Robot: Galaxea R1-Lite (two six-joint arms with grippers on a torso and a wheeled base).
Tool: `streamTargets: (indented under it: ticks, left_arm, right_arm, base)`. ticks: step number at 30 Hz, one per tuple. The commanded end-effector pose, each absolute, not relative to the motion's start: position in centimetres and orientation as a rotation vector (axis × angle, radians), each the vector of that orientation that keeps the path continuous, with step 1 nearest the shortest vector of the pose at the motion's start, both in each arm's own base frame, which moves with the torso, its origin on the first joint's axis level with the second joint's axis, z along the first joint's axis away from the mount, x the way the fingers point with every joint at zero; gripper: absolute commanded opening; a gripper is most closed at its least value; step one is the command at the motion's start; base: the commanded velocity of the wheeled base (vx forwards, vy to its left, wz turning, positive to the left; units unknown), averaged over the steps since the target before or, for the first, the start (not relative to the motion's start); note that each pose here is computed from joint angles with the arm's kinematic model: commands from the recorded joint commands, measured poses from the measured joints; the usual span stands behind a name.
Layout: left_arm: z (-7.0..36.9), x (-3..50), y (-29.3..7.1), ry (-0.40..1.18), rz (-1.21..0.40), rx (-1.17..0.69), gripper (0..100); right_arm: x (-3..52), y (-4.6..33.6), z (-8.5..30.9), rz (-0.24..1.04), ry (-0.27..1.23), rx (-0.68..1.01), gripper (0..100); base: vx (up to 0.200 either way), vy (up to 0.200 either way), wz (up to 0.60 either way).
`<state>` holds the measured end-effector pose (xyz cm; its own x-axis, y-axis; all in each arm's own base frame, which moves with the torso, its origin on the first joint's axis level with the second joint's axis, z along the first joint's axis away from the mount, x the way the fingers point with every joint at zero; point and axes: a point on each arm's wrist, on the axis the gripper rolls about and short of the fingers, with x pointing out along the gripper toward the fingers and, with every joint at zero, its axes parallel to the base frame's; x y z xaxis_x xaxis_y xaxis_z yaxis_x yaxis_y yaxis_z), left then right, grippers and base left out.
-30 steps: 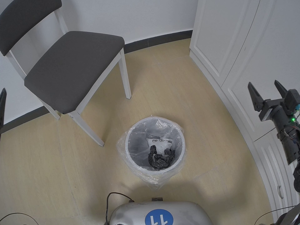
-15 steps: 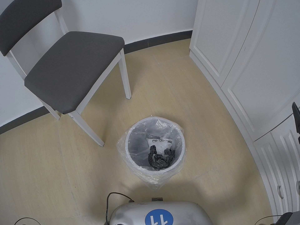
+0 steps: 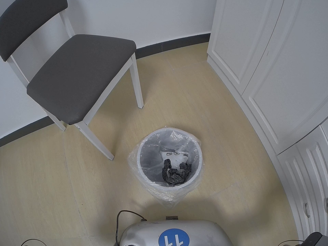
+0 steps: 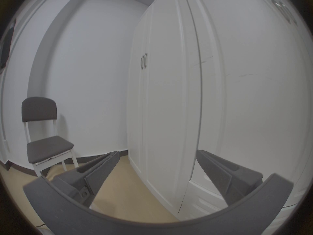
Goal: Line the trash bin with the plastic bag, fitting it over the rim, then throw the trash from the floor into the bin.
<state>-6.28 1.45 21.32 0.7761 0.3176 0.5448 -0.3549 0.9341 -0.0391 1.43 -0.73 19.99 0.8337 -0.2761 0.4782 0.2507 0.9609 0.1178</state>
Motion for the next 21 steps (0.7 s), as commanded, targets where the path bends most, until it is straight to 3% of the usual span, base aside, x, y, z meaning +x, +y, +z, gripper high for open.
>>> streamTargets:
  ticks: [1, 10, 17, 21]
  left_arm:
    - [21.2, -7.1, 1.4, -0.617, 0.377, 0.04, 100]
    - [21.2, -7.1, 1.3, -0.617, 0.386, 0.043, 100]
    - [21.0, -7.6, 1.2, -0.631, 0.41, 0.052, 100]
    - [20.1, -8.4, 0.9, -0.629, 0.43, 0.068, 100]
  right_arm:
    - [-0.9, -1.2, 19.3, -0.297, -0.611, 0.083, 100]
    - [-4.1, -1.5, 16.8, -0.377, -0.63, 0.053, 100]
    - [-4.6, -1.5, 16.9, -0.39, -0.648, 0.076, 100]
    - [-5.7, -1.0, 16.6, -0.469, -0.698, 0.045, 100]
  base:
    - [0.0, 0.0, 0.0]
    - [0.0, 0.0, 0.0]
    - [0.0, 0.0, 0.0]
    - [0.0, 0.0, 0.0]
